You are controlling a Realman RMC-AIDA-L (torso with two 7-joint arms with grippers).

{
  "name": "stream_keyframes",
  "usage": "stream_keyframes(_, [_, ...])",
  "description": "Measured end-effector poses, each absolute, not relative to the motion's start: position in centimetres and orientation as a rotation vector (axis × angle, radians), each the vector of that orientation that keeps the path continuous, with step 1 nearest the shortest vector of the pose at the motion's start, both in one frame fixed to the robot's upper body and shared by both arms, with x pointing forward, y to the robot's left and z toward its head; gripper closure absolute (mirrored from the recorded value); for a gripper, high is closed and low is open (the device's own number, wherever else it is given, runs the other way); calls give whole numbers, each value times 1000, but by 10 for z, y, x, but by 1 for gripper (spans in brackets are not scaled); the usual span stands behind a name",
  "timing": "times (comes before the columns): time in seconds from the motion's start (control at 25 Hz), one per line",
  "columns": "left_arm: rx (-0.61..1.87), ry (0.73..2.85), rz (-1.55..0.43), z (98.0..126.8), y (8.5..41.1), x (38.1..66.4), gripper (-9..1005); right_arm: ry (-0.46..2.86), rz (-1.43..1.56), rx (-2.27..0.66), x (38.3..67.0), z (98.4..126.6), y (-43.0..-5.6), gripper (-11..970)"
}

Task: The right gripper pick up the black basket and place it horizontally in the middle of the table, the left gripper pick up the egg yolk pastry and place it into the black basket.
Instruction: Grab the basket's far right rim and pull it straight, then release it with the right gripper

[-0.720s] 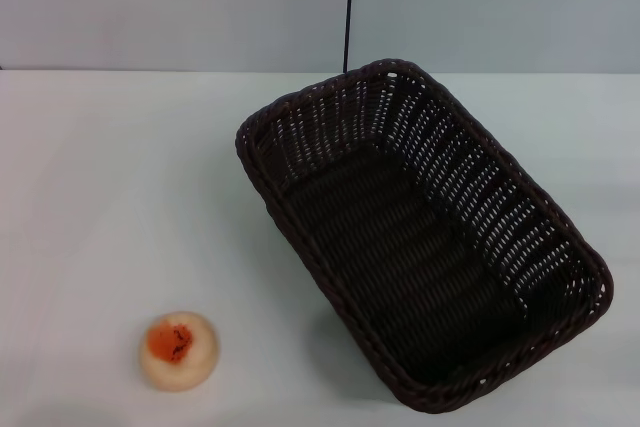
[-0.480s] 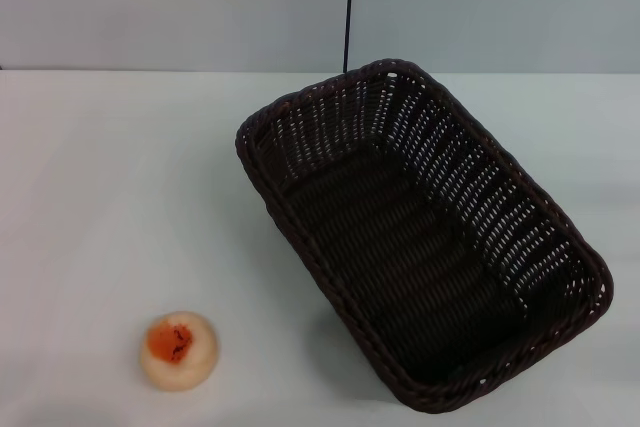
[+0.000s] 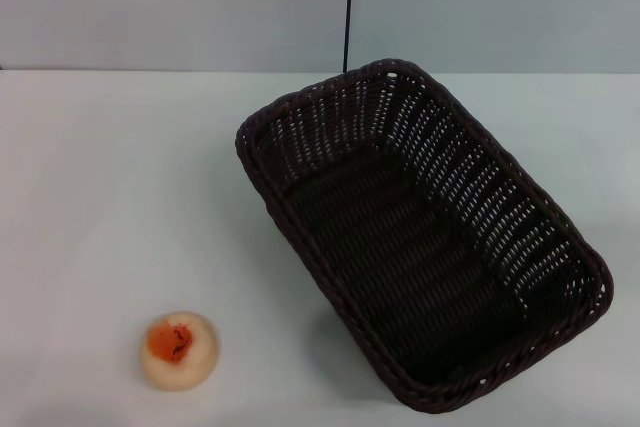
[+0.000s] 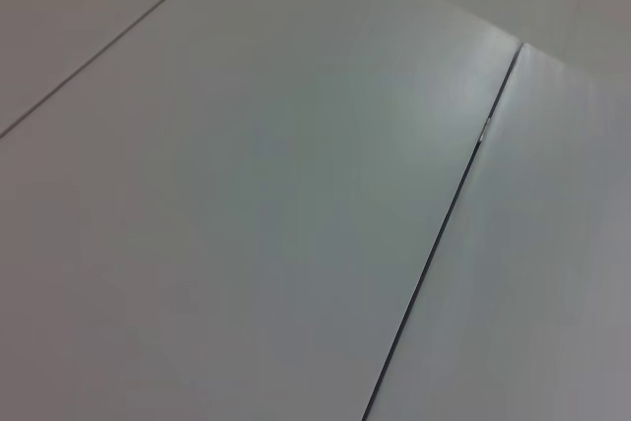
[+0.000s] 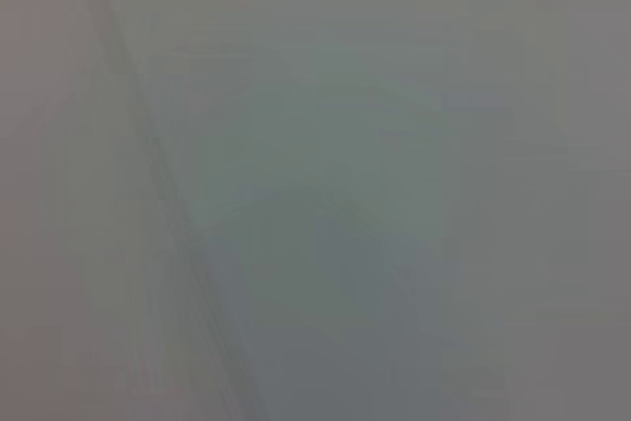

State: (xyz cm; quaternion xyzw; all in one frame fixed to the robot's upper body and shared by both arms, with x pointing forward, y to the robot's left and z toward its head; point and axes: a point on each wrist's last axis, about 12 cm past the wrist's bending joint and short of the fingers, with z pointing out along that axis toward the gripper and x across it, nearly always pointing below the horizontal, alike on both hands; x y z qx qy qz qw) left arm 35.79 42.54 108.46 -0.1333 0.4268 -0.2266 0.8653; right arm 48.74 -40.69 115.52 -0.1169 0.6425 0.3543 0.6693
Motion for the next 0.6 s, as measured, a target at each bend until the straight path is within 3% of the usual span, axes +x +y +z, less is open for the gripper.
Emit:
stream_keyframes(0.04, [-279,894,-475,1085,425,358,413,1449,799,-264,487,1155,-407,563])
stream_keyframes(0.2, [-281,895,-475,1084,425,358,414,1675,906,-414,508,1200,-396,558])
stream_keyframes(0.32, [-281,896,-476,1084,425,358,415,1776,945,-453,517,1213,-389,553])
stream_keyframes(0.6, [-281,903,-484,1083,424,359,417,2220,962,-653,561,1247,-351,322])
